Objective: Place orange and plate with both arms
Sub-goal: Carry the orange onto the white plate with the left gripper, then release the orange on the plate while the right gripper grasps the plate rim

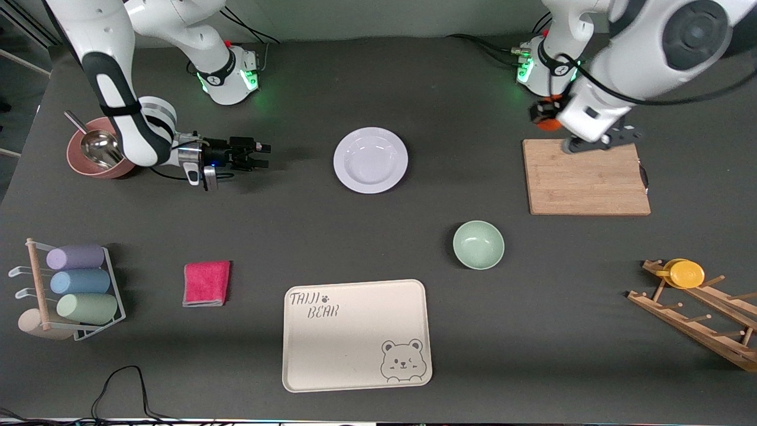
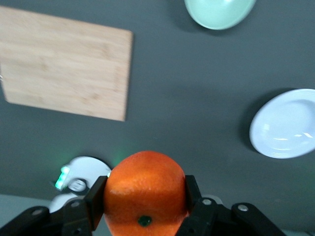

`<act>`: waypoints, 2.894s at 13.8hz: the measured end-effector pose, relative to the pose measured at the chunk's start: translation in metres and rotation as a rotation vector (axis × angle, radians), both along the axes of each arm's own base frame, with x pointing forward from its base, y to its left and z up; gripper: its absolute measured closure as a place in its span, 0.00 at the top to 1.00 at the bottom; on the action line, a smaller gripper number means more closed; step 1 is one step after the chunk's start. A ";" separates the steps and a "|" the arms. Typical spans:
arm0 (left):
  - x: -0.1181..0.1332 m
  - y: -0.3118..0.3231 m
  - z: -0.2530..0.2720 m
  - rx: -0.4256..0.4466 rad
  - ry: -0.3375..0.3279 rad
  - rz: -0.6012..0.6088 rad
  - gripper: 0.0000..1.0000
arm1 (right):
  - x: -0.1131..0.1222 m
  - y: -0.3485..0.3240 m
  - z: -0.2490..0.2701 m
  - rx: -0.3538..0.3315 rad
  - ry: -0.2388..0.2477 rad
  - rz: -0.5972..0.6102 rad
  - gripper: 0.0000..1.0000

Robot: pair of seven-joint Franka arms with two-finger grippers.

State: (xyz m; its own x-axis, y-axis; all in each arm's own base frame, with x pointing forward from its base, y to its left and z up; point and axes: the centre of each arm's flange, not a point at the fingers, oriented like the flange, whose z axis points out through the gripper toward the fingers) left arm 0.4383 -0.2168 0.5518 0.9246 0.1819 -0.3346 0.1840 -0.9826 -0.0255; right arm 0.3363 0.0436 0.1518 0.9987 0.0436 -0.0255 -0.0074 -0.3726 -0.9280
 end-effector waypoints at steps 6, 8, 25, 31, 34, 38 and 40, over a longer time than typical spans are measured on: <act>-0.059 -0.176 -0.027 -0.030 -0.075 0.121 0.68 | -0.013 -0.007 -0.036 -0.018 0.048 -0.035 1.00; -0.072 -0.219 -0.051 -0.054 -0.088 0.148 0.68 | -0.014 -0.008 -0.039 -0.023 0.056 -0.036 1.00; -0.111 -0.384 -0.349 0.051 -0.260 0.135 0.68 | -0.015 -0.008 -0.044 -0.029 0.068 -0.033 0.35; -0.108 -0.385 -0.347 0.050 -0.276 0.123 1.00 | -0.014 -0.010 -0.050 -0.038 0.056 -0.022 0.36; -0.103 -0.384 -0.344 0.047 -0.282 0.115 1.00 | -0.013 -0.011 -0.054 -0.042 0.051 -0.015 0.36; -0.061 -0.361 -0.314 0.069 -0.275 0.099 1.00 | -0.013 -0.010 -0.055 -0.035 0.052 -0.013 0.36; -0.027 -0.334 -0.278 0.062 -0.233 0.098 1.00 | -0.011 -0.002 -0.055 -0.022 0.049 -0.031 0.36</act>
